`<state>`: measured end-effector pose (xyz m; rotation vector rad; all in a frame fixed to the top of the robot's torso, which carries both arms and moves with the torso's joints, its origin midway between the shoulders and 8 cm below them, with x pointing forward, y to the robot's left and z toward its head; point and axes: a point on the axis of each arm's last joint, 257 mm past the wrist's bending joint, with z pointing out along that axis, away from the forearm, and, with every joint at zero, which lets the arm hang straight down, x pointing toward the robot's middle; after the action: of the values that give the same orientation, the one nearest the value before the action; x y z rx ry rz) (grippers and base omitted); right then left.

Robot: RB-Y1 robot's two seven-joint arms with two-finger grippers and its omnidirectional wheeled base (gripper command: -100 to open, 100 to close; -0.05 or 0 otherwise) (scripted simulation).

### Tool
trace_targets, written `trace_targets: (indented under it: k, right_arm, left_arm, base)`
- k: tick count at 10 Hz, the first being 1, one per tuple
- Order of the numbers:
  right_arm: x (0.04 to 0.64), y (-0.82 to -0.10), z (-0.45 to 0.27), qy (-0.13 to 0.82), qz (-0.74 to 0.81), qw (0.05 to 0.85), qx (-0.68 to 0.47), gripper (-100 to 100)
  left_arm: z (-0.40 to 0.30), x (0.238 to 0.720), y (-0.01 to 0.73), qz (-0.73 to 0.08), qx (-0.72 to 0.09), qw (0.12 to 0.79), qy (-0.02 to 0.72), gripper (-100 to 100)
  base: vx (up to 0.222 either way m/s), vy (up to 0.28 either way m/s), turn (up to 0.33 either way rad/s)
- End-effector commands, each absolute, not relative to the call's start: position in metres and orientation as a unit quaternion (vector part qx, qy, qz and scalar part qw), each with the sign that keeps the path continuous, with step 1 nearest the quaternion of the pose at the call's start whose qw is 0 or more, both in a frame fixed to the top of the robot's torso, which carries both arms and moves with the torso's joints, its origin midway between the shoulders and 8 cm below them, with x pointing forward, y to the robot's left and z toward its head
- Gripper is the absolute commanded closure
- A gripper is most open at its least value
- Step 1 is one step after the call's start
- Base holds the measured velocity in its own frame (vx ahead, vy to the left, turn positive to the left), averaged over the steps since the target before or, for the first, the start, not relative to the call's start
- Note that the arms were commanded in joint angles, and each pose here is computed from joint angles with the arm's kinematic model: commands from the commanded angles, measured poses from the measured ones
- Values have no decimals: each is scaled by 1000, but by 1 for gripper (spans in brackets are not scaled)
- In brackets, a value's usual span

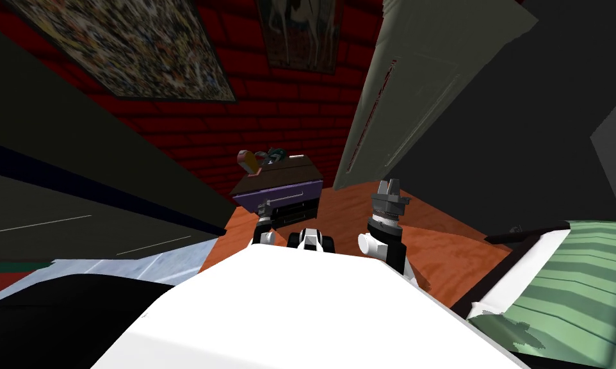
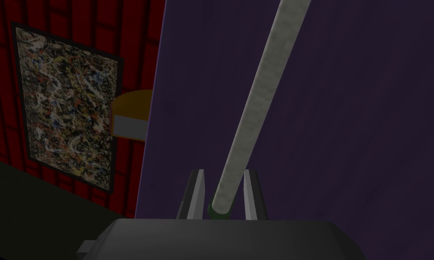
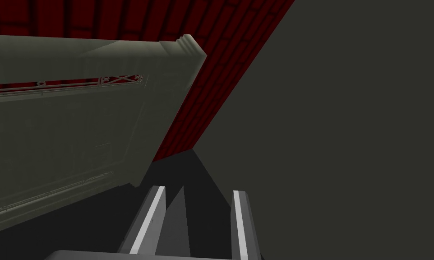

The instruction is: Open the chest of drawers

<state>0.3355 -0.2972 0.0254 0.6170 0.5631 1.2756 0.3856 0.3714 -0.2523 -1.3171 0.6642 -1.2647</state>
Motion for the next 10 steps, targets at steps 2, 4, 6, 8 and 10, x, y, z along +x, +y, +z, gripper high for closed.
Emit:
trace_targets:
  k: [2, 4, 6, 8, 10]
  right_arm:
    - [336, -297, 25, 255, 578, 723, 279, 0]
    - [336, -297, 25, 255, 578, 723, 279, 0]
    - [336, -297, 25, 255, 578, 723, 279, 0]
    - [336, -297, 25, 255, 578, 723, 279, 0]
    - [336, -297, 25, 255, 578, 723, 279, 0]
  left_arm:
    - [-254, 384, 374, -532, -565, 562, 286, 100]
    - [-256, 381, 374, -530, -568, 559, 289, 100]
    - [-257, 377, 373, -529, -570, 557, 291, 100]
    - [-253, 379, 371, -533, -565, 559, 289, 100]
    - [-256, 374, 369, -531, -569, 556, 292, 100]
  base:
    - [-79, -49, 19]
    - [-135, -36, 7]
    - [-163, -60, 13]
    - [-112, -53, 7]
    - [-171, -68, 19]
